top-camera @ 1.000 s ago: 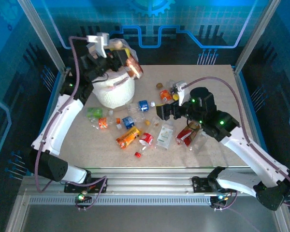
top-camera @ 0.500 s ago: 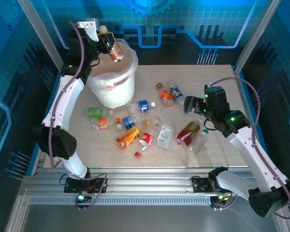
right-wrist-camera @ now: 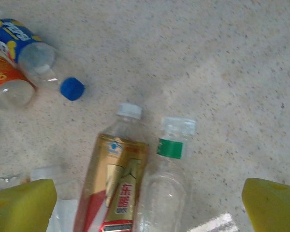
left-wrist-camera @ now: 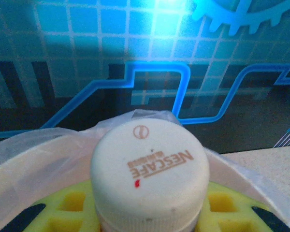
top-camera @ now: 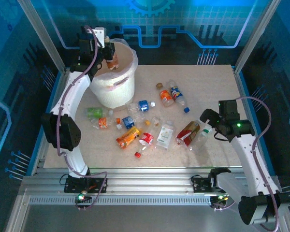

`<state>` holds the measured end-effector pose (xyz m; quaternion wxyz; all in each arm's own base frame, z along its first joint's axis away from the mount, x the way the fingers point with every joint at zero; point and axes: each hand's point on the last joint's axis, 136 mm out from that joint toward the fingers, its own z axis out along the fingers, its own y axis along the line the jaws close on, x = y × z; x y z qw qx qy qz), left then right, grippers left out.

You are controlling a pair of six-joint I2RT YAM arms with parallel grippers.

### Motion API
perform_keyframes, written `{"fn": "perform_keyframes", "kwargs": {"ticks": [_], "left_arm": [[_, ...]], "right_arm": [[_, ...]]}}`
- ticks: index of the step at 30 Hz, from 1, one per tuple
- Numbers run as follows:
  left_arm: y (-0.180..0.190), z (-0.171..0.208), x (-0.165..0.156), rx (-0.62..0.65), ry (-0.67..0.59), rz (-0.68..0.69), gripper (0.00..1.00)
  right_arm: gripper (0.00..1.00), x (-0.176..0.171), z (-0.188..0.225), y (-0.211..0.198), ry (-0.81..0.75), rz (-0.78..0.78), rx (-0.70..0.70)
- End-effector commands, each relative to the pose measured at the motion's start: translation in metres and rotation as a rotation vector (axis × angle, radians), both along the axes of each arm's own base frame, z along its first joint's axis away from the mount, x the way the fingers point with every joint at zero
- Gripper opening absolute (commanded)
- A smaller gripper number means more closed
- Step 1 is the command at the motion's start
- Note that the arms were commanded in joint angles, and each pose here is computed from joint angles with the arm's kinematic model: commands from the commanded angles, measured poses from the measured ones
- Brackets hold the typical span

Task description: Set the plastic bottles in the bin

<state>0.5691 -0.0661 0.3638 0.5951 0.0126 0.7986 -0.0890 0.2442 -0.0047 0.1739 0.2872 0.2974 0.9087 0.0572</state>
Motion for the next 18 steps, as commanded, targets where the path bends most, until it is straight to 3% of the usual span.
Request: {"fn": "perform_keyframes", "kwargs": {"ticks": [1,12,18], "left_arm": [[0.012,-0.017,0.008,0.041,0.022,0.030,0.23],[0.013,-0.062,0.021,0.054,0.107,0.032,0.32],[0.012,-0.071,0.022,0.048,0.131,0.028,0.53]], "right_arm": [[1.00,-0.023,-0.022,-0.001,0.076,-0.020,0.040],[0.97,-0.041,-0.062,0.003,0.130,-0.039,0.087],[0.97,-0.042,-0.080,0.010,0.133,-0.033,0.134]]}}
